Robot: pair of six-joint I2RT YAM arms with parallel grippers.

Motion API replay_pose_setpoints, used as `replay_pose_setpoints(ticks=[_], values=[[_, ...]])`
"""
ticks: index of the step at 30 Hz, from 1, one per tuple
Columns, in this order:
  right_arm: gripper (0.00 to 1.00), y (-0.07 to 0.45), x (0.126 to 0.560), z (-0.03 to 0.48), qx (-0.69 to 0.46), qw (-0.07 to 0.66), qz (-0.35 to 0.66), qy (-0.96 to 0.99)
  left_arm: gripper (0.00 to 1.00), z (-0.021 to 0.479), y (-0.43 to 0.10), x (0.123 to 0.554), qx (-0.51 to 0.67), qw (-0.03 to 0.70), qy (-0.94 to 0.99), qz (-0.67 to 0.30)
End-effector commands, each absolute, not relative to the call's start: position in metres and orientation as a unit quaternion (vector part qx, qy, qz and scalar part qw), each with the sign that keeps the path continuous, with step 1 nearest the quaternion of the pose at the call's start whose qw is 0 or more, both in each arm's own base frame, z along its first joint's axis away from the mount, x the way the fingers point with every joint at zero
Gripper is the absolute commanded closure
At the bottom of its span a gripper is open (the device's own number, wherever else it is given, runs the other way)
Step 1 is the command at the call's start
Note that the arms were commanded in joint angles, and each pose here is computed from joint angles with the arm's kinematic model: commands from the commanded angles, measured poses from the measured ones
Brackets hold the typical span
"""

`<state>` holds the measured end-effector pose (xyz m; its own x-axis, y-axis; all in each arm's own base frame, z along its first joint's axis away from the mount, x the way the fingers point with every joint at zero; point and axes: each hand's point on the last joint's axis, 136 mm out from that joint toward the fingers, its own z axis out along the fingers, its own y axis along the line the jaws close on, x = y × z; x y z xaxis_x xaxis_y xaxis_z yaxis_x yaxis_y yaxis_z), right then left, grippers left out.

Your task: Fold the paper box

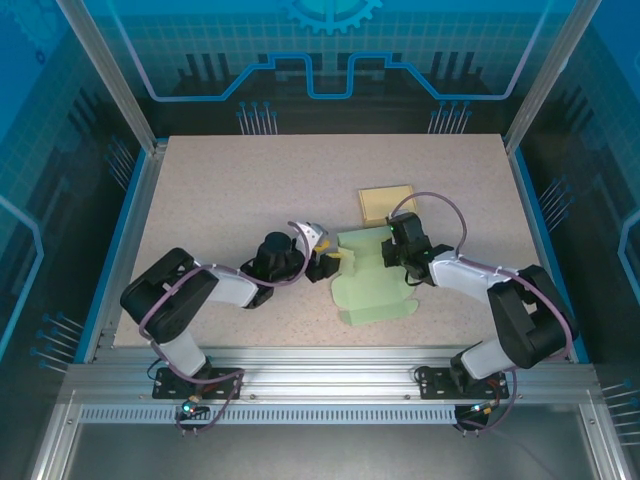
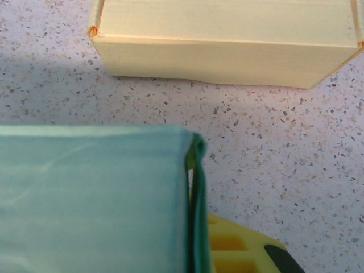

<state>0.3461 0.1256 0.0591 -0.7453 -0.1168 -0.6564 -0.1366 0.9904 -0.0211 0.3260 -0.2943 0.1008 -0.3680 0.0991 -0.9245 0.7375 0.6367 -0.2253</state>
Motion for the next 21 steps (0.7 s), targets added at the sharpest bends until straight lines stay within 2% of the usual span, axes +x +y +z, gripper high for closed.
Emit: replay_pose_setpoints(ticks=[1,6,21], values=[[1.00,0.128,0.350,0.059,-0.075,0.358,-0.003,0.931,0.40,0.099,-0.305,0.327,0.304,0.495,0.755,-0.305],[1.00,0.129,0.350,0.058,-0.078,0.358,-0.008,0.931,0.39,0.090,-0.314,0.323,0.321,0.490,0.761,-0.280],[1.00,0.130,0.345,0.057,-0.073,0.363,-0.014,0.929,0.44,0.069,-0.314,0.345,0.237,0.508,0.800,-0.214]])
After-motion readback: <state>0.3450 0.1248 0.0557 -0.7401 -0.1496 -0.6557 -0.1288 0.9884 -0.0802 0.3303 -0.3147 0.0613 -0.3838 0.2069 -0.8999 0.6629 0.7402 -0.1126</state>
